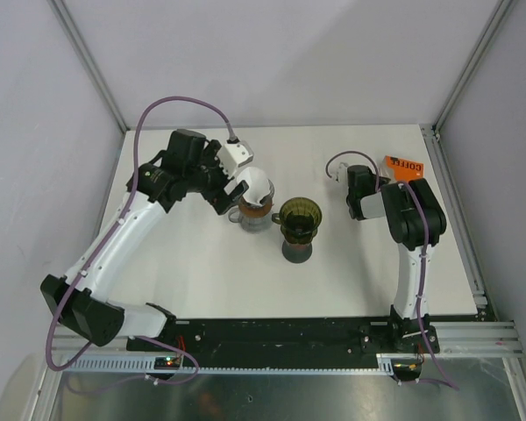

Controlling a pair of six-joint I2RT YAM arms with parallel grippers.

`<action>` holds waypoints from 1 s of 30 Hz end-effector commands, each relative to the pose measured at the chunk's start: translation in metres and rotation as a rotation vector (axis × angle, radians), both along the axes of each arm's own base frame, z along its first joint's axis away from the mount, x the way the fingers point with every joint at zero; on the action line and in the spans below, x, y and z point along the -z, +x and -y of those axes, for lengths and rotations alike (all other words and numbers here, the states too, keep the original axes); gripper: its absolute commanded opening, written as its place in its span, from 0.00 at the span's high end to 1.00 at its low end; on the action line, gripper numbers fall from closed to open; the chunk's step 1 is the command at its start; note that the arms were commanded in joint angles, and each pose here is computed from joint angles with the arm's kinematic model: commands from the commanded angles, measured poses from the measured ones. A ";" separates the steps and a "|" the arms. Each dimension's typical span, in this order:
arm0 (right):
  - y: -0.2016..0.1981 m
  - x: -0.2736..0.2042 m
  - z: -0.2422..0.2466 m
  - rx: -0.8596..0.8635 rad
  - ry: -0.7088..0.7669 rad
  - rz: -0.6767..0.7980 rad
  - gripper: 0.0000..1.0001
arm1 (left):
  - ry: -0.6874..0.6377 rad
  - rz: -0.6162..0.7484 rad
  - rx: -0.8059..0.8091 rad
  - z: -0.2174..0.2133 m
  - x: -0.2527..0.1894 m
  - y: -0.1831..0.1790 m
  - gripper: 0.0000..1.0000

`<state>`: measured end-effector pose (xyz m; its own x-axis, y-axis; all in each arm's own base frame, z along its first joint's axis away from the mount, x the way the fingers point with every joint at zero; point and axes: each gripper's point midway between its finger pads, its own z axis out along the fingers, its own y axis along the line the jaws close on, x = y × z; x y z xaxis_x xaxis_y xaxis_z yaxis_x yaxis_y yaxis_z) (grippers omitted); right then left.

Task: Place the coffee filter in the dripper

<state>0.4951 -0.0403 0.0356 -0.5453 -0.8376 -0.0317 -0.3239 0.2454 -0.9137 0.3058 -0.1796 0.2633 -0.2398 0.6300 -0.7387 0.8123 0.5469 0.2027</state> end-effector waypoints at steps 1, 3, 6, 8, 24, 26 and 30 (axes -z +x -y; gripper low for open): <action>0.015 -0.033 -0.006 0.014 -0.025 0.120 0.69 | -0.009 0.011 -0.006 0.000 -0.002 0.006 0.00; 0.017 -0.041 -0.009 0.005 -0.037 0.141 0.68 | -0.008 0.009 -0.005 0.001 -0.001 0.006 0.00; 0.021 -0.048 -0.009 -0.007 -0.051 0.163 0.67 | -0.006 0.008 -0.006 0.001 0.000 0.006 0.00; 0.021 -0.047 -0.006 -0.005 -0.056 0.160 0.67 | -0.004 0.007 -0.007 0.000 0.000 0.006 0.00; 0.019 -0.014 0.019 0.056 -0.024 0.099 0.66 | -0.008 0.009 -0.004 0.000 -0.001 0.006 0.00; 0.020 -0.014 0.022 0.065 -0.022 0.101 0.69 | -0.007 0.010 -0.006 0.000 -0.001 0.006 0.00; 0.021 -0.019 0.024 0.078 -0.017 0.121 0.90 | -0.004 0.009 -0.008 -0.001 0.000 0.006 0.00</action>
